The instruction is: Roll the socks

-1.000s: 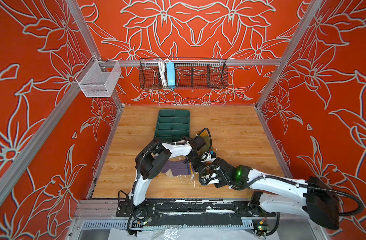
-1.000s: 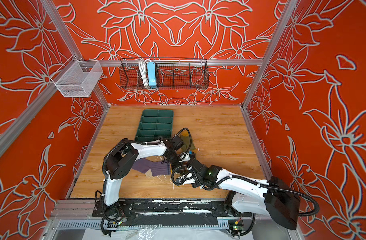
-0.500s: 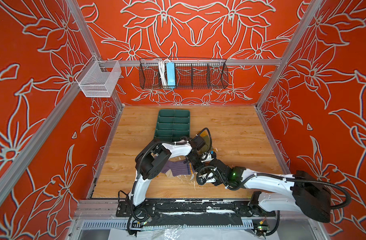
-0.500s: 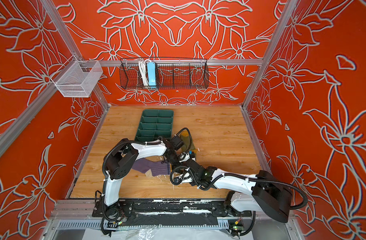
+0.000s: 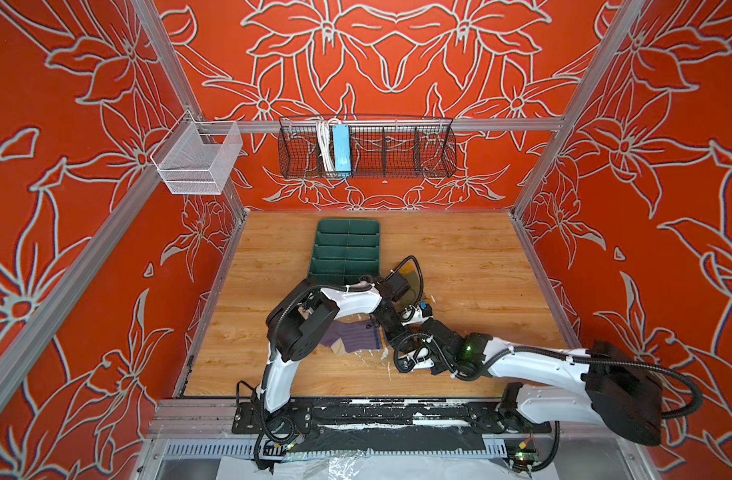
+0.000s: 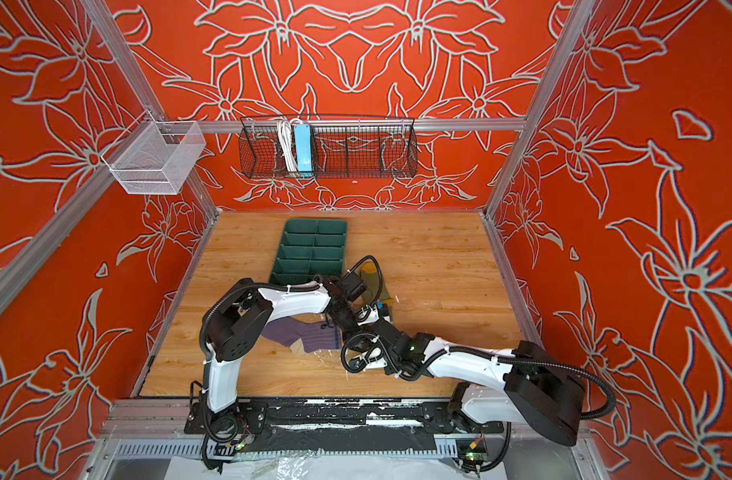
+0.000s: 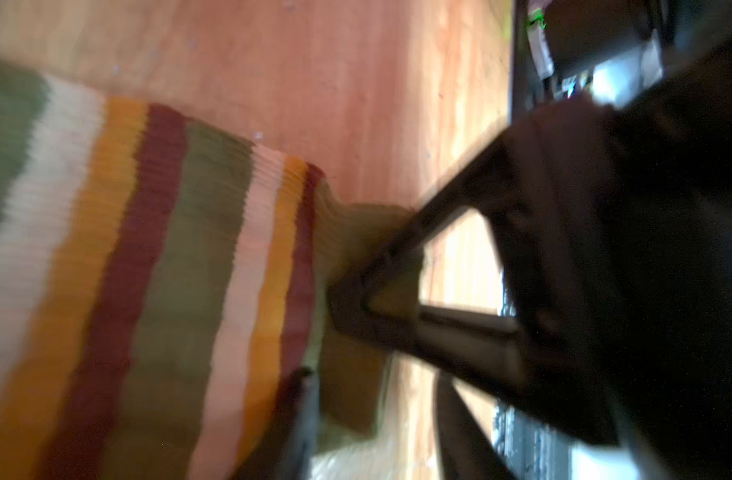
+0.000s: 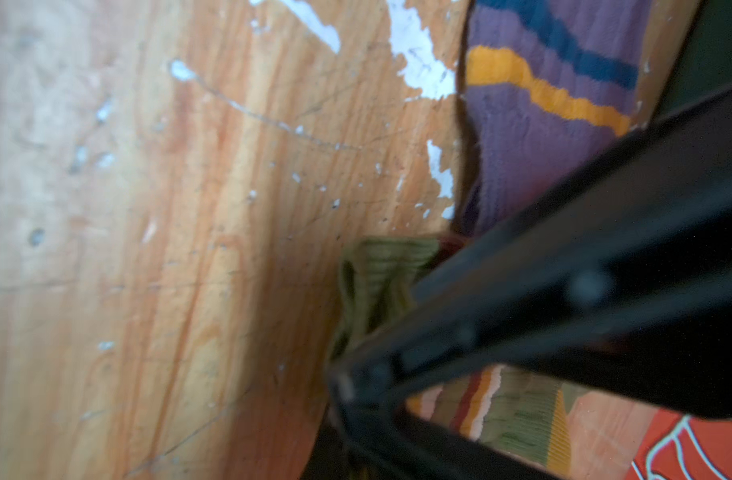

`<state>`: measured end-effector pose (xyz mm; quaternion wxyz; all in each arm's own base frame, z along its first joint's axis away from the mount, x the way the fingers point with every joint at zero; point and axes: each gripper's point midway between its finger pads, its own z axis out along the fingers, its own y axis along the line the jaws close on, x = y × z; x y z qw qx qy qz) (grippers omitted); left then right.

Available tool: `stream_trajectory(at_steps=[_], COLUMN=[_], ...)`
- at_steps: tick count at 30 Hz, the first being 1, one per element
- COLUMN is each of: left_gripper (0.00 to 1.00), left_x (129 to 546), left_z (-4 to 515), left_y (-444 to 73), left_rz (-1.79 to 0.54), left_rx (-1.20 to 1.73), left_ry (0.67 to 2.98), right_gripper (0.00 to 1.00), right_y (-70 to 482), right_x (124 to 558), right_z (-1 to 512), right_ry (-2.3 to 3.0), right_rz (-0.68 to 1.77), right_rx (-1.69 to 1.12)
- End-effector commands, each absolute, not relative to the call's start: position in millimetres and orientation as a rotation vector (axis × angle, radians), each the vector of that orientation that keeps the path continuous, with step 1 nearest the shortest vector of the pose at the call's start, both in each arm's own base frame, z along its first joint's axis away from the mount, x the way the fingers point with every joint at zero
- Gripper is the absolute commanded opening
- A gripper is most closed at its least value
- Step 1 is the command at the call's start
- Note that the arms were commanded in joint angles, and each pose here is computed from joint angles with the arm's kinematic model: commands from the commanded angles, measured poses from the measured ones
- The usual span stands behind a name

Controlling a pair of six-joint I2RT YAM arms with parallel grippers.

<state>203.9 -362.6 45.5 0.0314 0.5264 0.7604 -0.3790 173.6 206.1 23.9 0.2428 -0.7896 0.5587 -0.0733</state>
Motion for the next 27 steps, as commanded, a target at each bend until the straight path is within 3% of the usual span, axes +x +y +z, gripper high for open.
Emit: stream_trajectory(at_steps=[1, 6, 9, 12, 16, 19, 22, 27], left_gripper=[0.59, 0.74, 0.83, 0.86, 0.88, 0.91, 0.92, 0.89], left_x=[227, 279, 313, 320, 281, 219, 182, 162], left_z=[77, 154, 204, 259, 329, 359, 362, 319], left_y=[-358, -334, -294, -248, -208, -202, -205, -217], left_rz=[-1.052, -0.849, -0.604, -0.353, -0.195, -0.201, -0.257, -0.320], left_rx=[1.546, 1.285, 1.064, 0.928, 0.923, 1.139, 1.290, 1.465], left_ry=[2.242, 2.060, 1.963, 1.811, 1.541, 1.298, 1.197, 1.221], right_gripper=[0.00, 0.00, 0.00, 0.00, 0.00, 0.00, 0.00, 0.00], right_y=[192, 196, 200, 205, 211, 215, 220, 225], right_x=[149, 140, 135, 130, 124, 120, 121, 124], right_z=[12, 10, 10, 13, 18, 18, 15, 9], right_ry=[1.587, 1.657, 1.708, 1.790, 1.917, 2.056, 2.166, 2.304], right_rz=[-0.120, -0.024, 0.044, 0.150, 0.302, 0.416, 0.491, 0.609], right_rx=[-2.260, -2.279, -2.284, -2.268, -2.250, -2.234, -2.220, -2.192])
